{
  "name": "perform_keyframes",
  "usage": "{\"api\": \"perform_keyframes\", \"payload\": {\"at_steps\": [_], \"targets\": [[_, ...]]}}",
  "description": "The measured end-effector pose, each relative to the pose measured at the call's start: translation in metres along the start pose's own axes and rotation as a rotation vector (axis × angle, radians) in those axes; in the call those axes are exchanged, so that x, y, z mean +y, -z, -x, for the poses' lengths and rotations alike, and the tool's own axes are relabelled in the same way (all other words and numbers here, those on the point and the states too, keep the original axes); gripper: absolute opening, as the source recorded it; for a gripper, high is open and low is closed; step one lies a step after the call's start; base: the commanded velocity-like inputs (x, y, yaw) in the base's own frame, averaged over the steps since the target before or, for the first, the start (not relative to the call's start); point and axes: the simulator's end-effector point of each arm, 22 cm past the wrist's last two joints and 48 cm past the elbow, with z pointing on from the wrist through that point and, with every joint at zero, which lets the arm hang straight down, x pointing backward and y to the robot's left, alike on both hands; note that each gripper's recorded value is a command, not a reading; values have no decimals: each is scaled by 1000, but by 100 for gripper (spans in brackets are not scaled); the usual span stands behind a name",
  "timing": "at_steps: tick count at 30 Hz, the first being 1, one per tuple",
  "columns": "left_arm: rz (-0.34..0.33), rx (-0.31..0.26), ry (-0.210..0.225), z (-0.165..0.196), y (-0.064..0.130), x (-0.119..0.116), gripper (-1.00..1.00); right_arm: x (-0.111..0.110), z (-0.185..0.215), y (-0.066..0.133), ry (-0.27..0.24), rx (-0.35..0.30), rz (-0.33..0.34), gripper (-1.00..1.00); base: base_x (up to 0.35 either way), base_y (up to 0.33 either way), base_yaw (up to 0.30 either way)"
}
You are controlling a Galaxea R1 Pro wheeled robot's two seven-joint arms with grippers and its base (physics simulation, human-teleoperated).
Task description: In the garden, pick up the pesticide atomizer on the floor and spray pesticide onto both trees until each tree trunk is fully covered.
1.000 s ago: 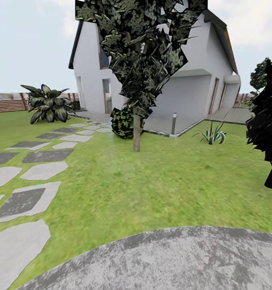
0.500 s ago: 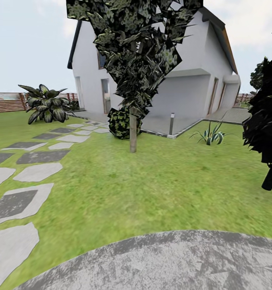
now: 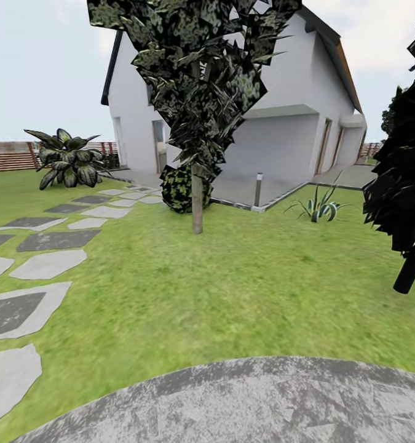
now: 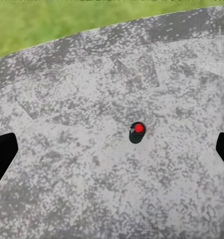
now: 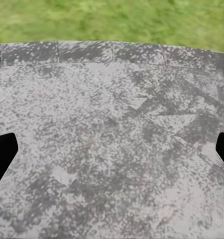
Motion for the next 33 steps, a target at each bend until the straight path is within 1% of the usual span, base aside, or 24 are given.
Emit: {"api": "perform_keyframes", "payload": {"at_steps": [27,30,33], "targets": [[4,-1,-2,0,0,3,100,-1,1,0,-1,-2,-2,100,91,-267,0],[4,-1,-2,0,0,4,100,-1,1,0,-1,-3,-2,100,91,-268,64],[5,-1,-2,0,0,4,100,-1,1,0,-1,-3,-2,100,91,-268,214]]}}
